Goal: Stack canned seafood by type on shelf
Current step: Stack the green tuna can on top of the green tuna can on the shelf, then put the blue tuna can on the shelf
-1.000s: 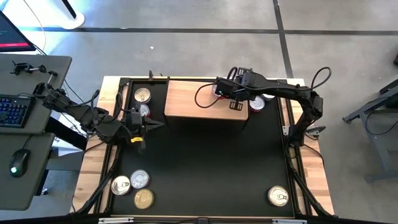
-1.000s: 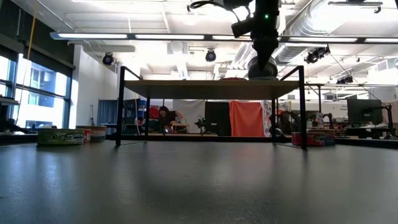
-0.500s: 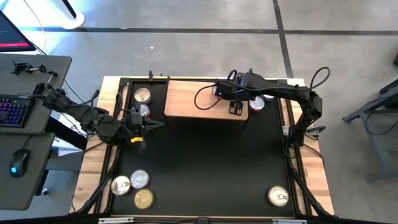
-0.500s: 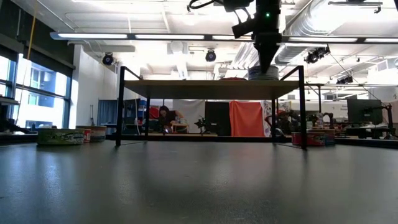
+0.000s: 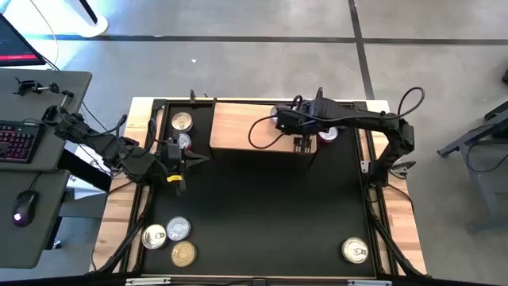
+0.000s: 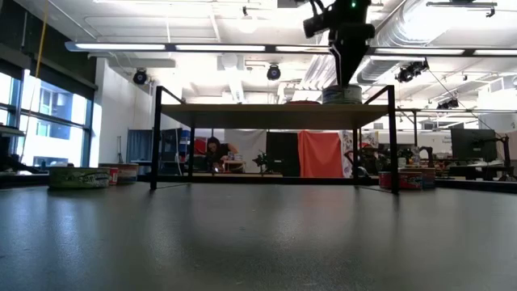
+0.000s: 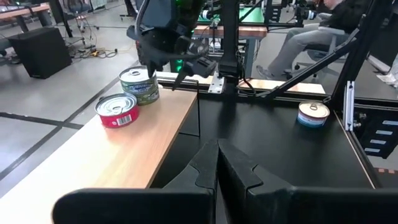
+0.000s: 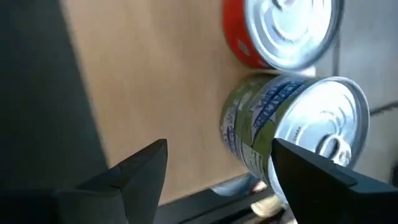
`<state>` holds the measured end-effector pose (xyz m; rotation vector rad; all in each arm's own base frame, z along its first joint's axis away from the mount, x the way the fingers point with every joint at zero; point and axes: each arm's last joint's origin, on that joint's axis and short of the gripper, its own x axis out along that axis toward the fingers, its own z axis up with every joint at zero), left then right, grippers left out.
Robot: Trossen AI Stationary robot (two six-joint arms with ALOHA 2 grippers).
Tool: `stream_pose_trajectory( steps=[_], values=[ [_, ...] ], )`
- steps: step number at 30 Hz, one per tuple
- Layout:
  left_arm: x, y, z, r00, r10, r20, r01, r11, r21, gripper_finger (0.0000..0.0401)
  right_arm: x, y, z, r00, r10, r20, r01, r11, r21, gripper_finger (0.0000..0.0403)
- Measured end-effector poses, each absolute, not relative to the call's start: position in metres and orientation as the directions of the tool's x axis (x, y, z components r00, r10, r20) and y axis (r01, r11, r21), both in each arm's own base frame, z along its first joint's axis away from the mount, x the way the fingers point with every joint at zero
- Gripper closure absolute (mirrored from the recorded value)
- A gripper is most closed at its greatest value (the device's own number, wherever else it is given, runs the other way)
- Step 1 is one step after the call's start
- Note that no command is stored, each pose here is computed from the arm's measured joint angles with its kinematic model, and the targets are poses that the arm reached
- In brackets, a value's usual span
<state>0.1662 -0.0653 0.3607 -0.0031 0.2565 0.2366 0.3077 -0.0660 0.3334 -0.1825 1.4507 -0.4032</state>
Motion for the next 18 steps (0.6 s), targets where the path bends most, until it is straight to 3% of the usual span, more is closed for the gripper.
stream_pose_trajectory(
  steps=[6,13,18],
  values=[
    [0.166,-0.065,0.361,0.94,0.232,-0.251,-0.229,0.973,0.042,0.0401,0.303,-0.057,0.35,0.186,-0.389,-0.902,0.175,0.917,-0.359,0.0126],
    [0.166,-0.065,0.361,0.94,0.232,-0.25,-0.227,0.973,0.05,0.0401,0.292,-0.056,0.364,0.234,-0.388,-0.891,0.254,0.909,-0.329,0.0126],
    [0.167,-0.065,0.36,0.939,0.233,-0.253,-0.227,0.973,0.053,0.0401,0.297,-0.045,0.37,0.389,-0.149,-0.909,0.329,0.944,-0.014,0.0126]
  ],
)
